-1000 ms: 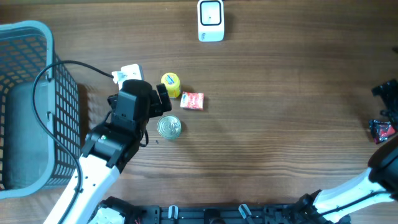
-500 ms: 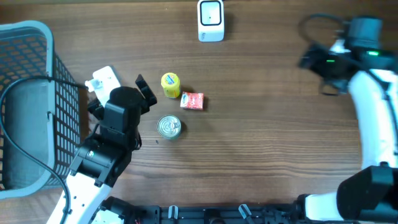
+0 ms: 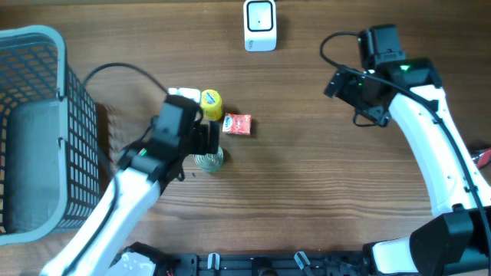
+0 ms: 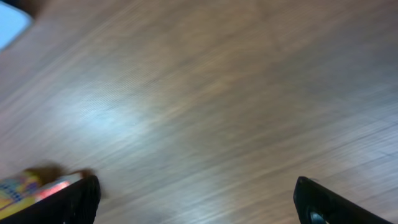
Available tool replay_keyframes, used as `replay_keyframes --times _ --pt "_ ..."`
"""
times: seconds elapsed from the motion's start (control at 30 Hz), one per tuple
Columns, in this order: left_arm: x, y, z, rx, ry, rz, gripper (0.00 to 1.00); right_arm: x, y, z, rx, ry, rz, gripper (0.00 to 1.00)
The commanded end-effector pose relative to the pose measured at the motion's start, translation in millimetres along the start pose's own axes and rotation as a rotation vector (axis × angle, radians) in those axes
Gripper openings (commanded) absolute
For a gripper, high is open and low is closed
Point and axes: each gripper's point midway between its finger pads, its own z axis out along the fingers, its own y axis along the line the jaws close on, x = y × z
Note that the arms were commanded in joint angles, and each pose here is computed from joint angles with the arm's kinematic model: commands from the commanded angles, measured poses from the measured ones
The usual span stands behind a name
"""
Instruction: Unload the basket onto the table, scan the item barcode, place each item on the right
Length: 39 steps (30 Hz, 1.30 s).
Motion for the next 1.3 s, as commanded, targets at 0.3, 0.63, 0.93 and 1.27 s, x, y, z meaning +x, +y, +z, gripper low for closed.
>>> replay_keyframes --times 0.3,0.63,0.93,1.27 --pt "89 -58 49 0.419 0.355 0.536 1.0 -11 -21 4 0.094 -0.029 -0.001 1.0" --pt "82 -48 58 0.351 0.334 0.565 1.0 -7 -24 4 0.105 -0.014 -0.003 1.0" --pt "70 -45 66 0.315 0.28 0.608 1.0 -7 -24 4 0.105 -0.013 -0.002 1.0" --pt "105 -42 93 0.331 0.423 0.615 1.0 -6 -25 4 0.109 -0.009 -0.003 1.0"
